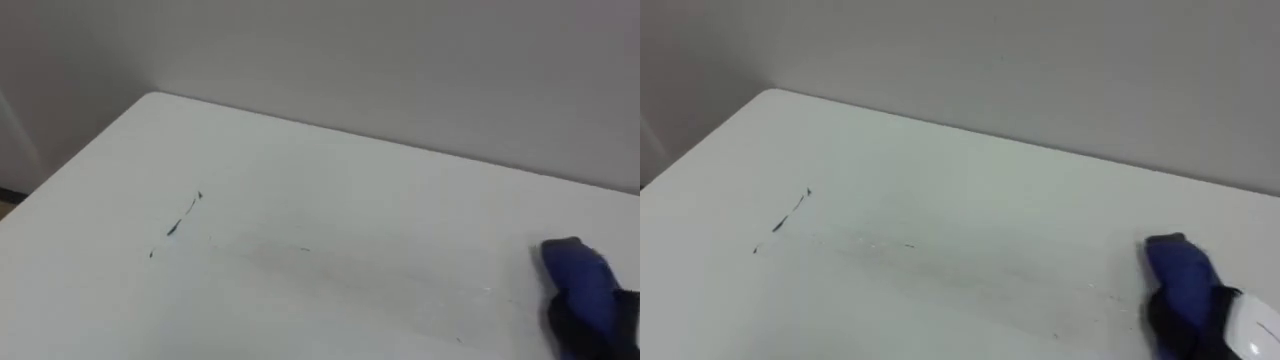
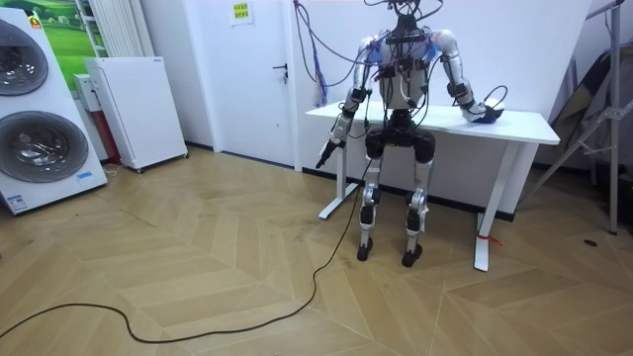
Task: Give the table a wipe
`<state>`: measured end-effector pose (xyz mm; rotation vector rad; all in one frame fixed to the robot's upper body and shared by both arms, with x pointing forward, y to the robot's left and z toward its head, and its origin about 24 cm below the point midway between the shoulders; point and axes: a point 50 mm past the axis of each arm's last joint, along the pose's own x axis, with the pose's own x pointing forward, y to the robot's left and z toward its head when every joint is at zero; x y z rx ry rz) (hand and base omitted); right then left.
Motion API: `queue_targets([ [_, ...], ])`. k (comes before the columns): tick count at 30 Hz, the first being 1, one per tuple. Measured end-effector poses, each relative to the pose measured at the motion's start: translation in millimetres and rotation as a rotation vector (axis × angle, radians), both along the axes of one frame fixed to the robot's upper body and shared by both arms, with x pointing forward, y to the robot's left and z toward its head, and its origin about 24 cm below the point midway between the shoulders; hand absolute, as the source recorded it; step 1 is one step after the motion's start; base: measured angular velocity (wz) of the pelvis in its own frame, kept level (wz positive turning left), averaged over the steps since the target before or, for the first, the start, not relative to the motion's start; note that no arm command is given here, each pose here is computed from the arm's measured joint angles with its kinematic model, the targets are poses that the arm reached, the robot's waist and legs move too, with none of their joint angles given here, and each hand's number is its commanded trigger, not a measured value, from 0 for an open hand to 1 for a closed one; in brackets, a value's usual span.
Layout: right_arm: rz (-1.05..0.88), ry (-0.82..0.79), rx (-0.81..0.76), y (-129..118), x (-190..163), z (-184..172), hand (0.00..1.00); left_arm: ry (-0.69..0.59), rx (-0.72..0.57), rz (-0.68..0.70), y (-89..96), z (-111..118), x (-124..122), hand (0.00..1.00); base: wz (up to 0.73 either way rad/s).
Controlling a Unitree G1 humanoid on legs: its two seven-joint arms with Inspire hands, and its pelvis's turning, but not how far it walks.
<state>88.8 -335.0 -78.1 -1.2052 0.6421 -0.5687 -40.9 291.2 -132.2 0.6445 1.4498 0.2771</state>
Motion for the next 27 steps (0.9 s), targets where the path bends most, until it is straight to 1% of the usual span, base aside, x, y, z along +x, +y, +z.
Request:
queue_targets([
  [1,0.000,0.006,0.001,0.6,2.8,-0.1,1.00,-0.007,-0.006,-0.008,-1.6,-1.3,4.3,0.00,-0.28],
  [3,-0.003,0.017,-0.005,7.0,24.7,0.0,1.00,-0.020,-0.038,-0.054,-10.8,-8.3,21.4,0.00,-0.41],
  [4,-0.005,0.020,-0.004,9.1,30.5,0.1,1.00,-0.025,-0.045,-0.062,-13.1,-10.0,26.1,0.00,-0.79],
  [5,0.022,0.015,0.003,18.6,48.6,1.8,1.00,-0.031,-0.053,-0.081,-16.9,-13.2,34.8,0.00,-1.17],
  [6,0.087,0.009,0.029,38.5,71.6,2.9,1.00,-0.022,-0.058,-0.096,-18.6,-16.0,39.9,0.00,-1.47],
  [7,0.187,-0.001,0.063,67.4,96.1,4.9,1.00,-0.025,-0.059,-0.111,-17.9,-17.5,49.6,0.00,-1.13],
  [8,0.252,-0.006,0.079,84.0,108.4,6.6,1.00,-0.026,-0.060,-0.120,-17.8,-18.1,53.5,0.00,-0.45],
  [10,0.484,-0.037,0.123,142.0,149.8,21.0,1.00,-0.093,-0.066,-0.169,-19.5,-17.5,82.0,0.00,0.15],
  [11,0.547,-0.051,0.132,156.1,160.7,27.2,1.00,-0.122,-0.066,-0.178,-19.4,-16.1,89.8,0.00,0.14],
  [12,0.670,-0.095,0.137,178.4,181.7,43.7,1.00,-0.171,-0.069,-0.180,-18.9,-13.3,100.5,0.00,0.31],
  [13,0.750,-0.158,0.124,190.9,198.3,62.1,1.00,-0.199,-0.068,-0.192,-18.1,-10.9,106.2,0.00,0.46],
  [14,0.767,-0.186,0.122,193.6,204.9,69.4,1.00,-0.206,-0.066,-0.196,-16.9,-9.8,107.2,0.00,0.80],
  [16,0.763,-0.202,0.123,188.6,210.1,74.1,1.00,-0.203,-0.055,-0.202,-12.1,-7.9,104.5,0.00,0.87],
  [17,0.752,-0.189,0.109,178.8,208.1,72.2,1.00,-0.185,-0.054,-0.195,-10.6,-7.9,95.0,0.00,0.85],
  [19,0.710,-0.188,0.136,155.2,191.4,59.7,1.00,-0.122,-0.078,-0.168,-9.2,-10.3,73.2,0.00,0.41],
  [20,0.701,-0.185,0.146,151.0,189.0,58.0,1.00,-0.109,-0.077,-0.160,-7.5,-10.0,67.3,0.00,-0.53],
  [21,0.691,-0.180,0.153,145.5,185.2,55.5,1.00,-0.093,-0.061,-0.138,0.3,-7.1,56.1,0.00,-0.55],
  [22,0.669,-0.162,0.137,132.2,176.3,50.8,1.00,-0.069,-0.051,-0.118,5.9,-5.7,48.1,0.00,-0.30],
  [23,0.641,-0.149,0.129,121.4,168.3,46.5,1.00,-0.062,-0.053,-0.112,7.0,-5.2,44.5,0.00,0.25],
  [24,0.581,-0.112,0.108,101.7,152.8,37.4,1.00,-0.061,-0.057,-0.111,7.8,-4.6,40.2,0.00,0.35],
  [25,0.512,-0.075,0.086,78.7,137.9,31.7,1.00,-0.062,-0.073,-0.116,3.8,-6.0,38.8,0.00,0.26],
  [26,0.484,-0.058,0.075,68.8,132.0,30.0,1.00,-0.063,-0.086,-0.119,0.2,-7.5,38.8,0.00,0.13],
  [27,0.414,-0.038,0.044,47.5,120.7,29.7,1.00,-0.072,-0.117,-0.123,-8.0,-10.4,39.3,0.00,0.00],
])
